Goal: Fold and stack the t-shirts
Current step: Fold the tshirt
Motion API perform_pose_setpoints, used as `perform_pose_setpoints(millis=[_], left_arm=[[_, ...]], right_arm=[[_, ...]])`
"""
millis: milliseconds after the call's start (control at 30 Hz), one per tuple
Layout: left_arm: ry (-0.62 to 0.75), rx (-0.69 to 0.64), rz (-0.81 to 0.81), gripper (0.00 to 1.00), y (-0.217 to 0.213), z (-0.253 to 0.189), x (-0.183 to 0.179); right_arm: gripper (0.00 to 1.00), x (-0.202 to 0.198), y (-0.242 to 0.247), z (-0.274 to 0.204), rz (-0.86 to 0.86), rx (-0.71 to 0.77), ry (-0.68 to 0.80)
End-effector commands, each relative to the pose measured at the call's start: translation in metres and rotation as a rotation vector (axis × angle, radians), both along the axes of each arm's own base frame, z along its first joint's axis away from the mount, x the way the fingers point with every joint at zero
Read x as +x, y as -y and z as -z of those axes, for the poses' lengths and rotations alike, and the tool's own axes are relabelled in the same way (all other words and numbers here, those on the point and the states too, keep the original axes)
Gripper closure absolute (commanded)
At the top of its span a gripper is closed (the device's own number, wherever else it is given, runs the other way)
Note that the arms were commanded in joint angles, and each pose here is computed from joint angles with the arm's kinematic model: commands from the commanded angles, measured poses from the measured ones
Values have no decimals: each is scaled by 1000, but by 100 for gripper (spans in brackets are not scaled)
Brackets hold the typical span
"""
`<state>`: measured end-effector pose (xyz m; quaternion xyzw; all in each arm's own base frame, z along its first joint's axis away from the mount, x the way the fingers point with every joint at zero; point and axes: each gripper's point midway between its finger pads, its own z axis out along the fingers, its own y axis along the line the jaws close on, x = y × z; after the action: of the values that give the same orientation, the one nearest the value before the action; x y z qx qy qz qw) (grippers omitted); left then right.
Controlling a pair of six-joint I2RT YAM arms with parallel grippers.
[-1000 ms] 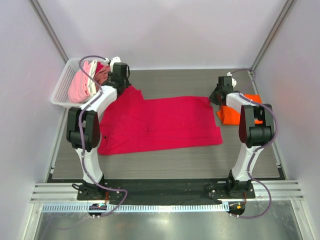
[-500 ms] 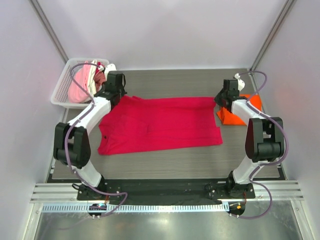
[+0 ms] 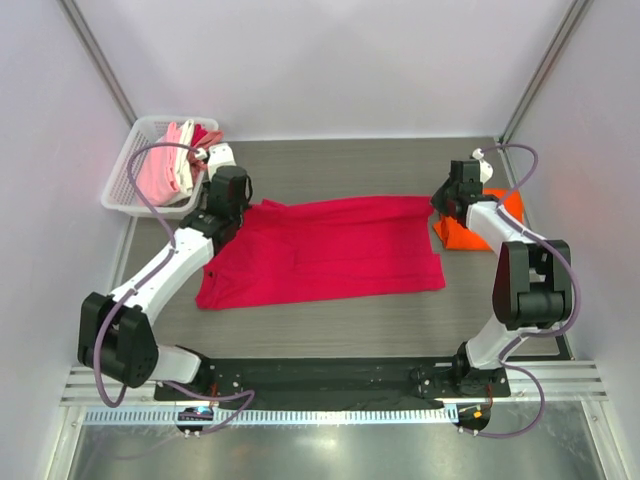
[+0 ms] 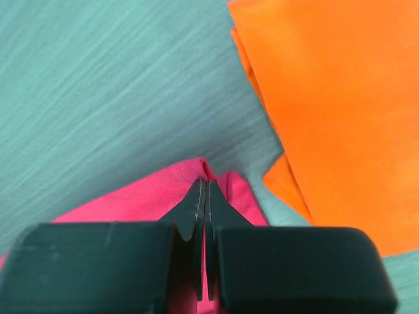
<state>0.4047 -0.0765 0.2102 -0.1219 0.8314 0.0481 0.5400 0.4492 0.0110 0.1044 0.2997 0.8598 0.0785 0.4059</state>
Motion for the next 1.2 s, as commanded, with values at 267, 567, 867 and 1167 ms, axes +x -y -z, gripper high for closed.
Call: perform_pose_setpoints(millis=[267,567,867,1167], left_arm=[[37,16,-56,100,-14,-3,-32],[-19,5,-18,100,-7,19,-59],[-133,-66,-29,100,-4,73,-94],[-214,-187,7,59,-6,114,-151]], right_arm=[[99,-32,6,-18,6,-24,21],[99,-63,8,3,-3,-40,-57],[91,-95,12,32,39,-42,-123],[43,-122,15,19,108,-4,18]])
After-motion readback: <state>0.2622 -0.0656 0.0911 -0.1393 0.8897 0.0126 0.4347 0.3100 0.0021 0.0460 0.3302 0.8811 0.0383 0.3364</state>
